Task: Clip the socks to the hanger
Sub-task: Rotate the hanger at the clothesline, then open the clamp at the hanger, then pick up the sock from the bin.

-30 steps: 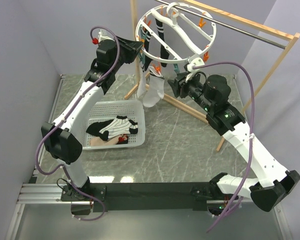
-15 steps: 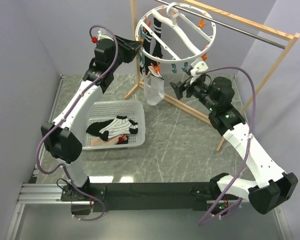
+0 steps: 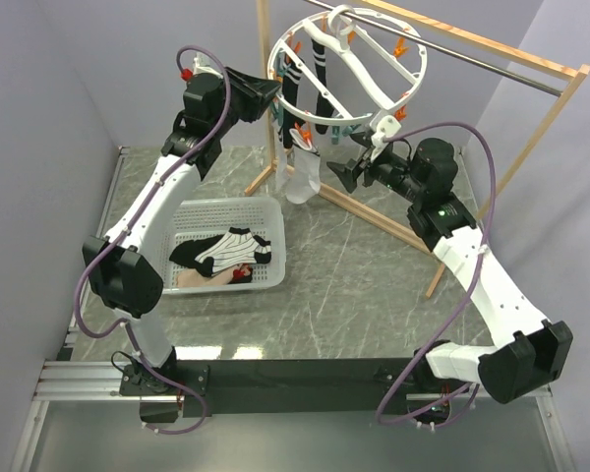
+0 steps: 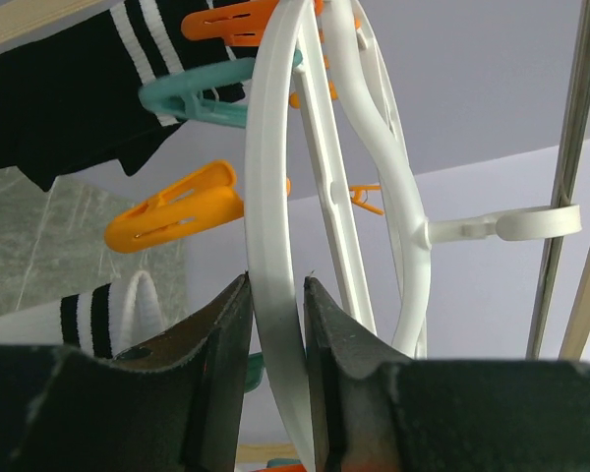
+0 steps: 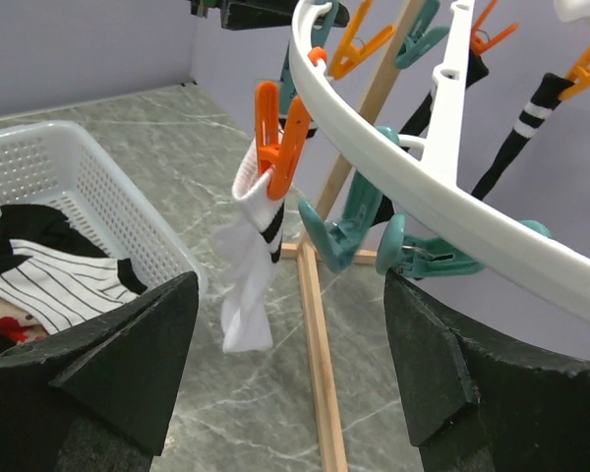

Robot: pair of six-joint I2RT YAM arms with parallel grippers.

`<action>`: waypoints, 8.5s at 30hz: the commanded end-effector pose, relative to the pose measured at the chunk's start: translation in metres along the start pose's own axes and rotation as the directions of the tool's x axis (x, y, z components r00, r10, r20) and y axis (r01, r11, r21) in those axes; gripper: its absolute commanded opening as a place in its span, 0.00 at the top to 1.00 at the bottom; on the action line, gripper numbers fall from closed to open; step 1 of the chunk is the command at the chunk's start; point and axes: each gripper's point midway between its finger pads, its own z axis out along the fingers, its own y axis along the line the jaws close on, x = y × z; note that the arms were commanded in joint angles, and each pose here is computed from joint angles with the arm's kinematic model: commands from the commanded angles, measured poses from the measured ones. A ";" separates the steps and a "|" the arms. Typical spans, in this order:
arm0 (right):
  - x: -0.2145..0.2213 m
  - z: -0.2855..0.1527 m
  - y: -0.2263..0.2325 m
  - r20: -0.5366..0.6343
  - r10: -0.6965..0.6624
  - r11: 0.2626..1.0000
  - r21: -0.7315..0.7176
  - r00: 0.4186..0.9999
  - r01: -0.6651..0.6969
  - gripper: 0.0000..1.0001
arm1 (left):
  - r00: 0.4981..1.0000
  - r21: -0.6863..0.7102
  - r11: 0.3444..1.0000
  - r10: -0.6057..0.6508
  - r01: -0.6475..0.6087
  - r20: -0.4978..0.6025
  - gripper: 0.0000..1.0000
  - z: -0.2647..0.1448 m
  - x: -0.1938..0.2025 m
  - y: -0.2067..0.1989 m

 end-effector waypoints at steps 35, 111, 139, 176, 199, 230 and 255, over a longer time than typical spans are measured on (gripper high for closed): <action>-0.025 -0.008 0.034 -0.014 0.225 0.961 -0.161 0.974 -0.225 0.18 | 1.000 0.107 0.994 0.024 -0.025 0.013 0.67 -0.006 -0.018 -0.034; -0.071 0.051 -0.048 0.294 -0.048 0.990 0.139 0.955 0.007 0.26 | 1.000 0.136 0.990 0.030 -0.029 -0.004 0.66 -0.002 -0.022 -0.029; -0.086 0.060 -0.033 0.368 -0.063 0.998 0.032 0.928 0.055 0.41 | 1.000 0.142 0.990 0.017 -0.015 -0.012 0.66 0.001 -0.028 -0.022; -0.083 0.060 -0.040 0.243 0.448 0.881 0.046 0.860 -0.471 1.00 | 0.990 0.183 0.973 0.130 -0.138 0.055 0.14 -0.020 -0.039 -0.045; -0.071 0.035 -0.038 0.189 0.616 0.752 0.147 0.765 -0.642 1.00 | 0.738 0.053 0.737 0.673 -0.674 0.041 0.02 -0.167 -0.013 0.007; -0.057 0.041 -0.034 0.156 0.631 0.746 0.146 0.760 -0.649 1.00 | 0.717 -0.451 0.576 0.404 -0.682 -0.568 0.20 -0.137 0.084 0.328; -0.063 0.037 -0.037 0.169 0.598 0.768 0.158 0.783 -0.621 1.00 | 0.681 -0.307 0.679 0.387 -0.667 -0.622 0.34 -0.126 0.117 0.368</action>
